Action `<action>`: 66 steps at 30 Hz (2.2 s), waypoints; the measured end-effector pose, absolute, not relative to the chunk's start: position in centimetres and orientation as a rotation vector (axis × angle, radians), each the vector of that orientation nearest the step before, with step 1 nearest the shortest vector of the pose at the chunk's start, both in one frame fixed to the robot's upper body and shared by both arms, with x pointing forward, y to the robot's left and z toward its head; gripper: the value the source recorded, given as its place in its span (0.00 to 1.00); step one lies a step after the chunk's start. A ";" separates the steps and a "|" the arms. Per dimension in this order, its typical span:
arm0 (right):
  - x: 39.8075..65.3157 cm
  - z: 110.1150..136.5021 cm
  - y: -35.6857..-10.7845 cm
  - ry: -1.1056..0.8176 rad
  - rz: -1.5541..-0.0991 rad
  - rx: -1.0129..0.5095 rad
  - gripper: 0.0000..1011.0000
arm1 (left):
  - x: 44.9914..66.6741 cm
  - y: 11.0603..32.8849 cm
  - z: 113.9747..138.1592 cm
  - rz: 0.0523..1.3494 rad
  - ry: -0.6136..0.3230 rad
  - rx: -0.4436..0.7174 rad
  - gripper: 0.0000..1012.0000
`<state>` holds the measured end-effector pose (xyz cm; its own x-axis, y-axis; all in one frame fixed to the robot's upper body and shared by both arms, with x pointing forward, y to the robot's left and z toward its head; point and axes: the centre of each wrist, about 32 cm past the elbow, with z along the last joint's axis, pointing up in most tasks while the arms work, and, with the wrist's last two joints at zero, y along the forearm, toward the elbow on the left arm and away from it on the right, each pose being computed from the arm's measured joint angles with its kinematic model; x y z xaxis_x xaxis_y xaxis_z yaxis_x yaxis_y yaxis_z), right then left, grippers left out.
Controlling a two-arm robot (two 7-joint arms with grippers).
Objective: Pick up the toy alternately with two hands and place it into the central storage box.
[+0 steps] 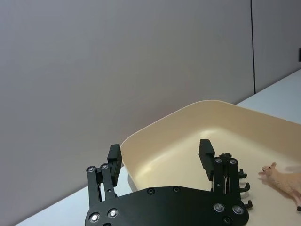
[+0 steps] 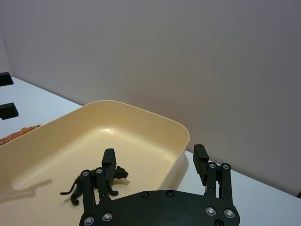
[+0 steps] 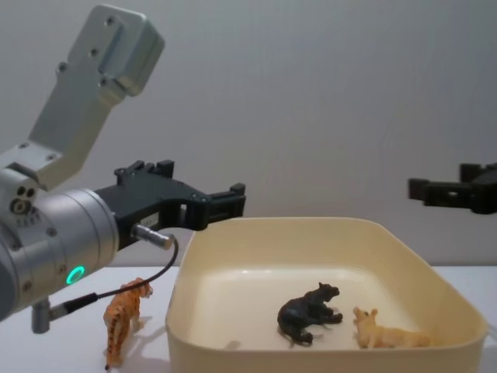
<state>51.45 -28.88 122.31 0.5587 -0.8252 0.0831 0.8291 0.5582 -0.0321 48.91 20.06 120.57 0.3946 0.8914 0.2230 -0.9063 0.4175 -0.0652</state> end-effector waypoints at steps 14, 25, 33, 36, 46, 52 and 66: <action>50.0 122.1 -30.3 -0.080 -1.035 -0.075 0.99 | 46.5 21.6 121.2 1.247 -0.071 0.117 0.99; 49.5 122.1 -30.7 -0.087 -1.051 -0.076 0.99 | 45.3 23.0 121.7 1.282 0.097 0.171 0.99; 49.4 122.1 -30.8 -0.089 -1.056 -0.077 0.99 | 45.5 23.7 121.5 1.260 0.164 0.226 0.99; 49.4 122.1 -30.8 -0.089 -1.058 -0.077 0.99 | 45.7 23.9 121.3 1.251 0.178 0.246 0.99; 49.3 122.1 -30.9 -0.090 -1.060 -0.077 0.99 | 46.5 24.4 120.6 1.248 0.208 0.296 0.99; 49.3 122.1 -30.9 -0.091 -1.061 -0.077 0.99 | 47.2 24.6 120.1 1.266 0.216 0.314 0.99; 49.2 122.1 -30.9 -0.091 -1.062 -0.078 0.99 | 49.1 24.9 118.8 1.251 0.236 0.321 0.99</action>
<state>49.25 -30.92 122.06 0.4843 -0.8677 0.1121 0.8741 0.4853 -0.0200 49.08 24.87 118.82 0.2997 0.9540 -0.0004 -0.8886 0.2793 0.3639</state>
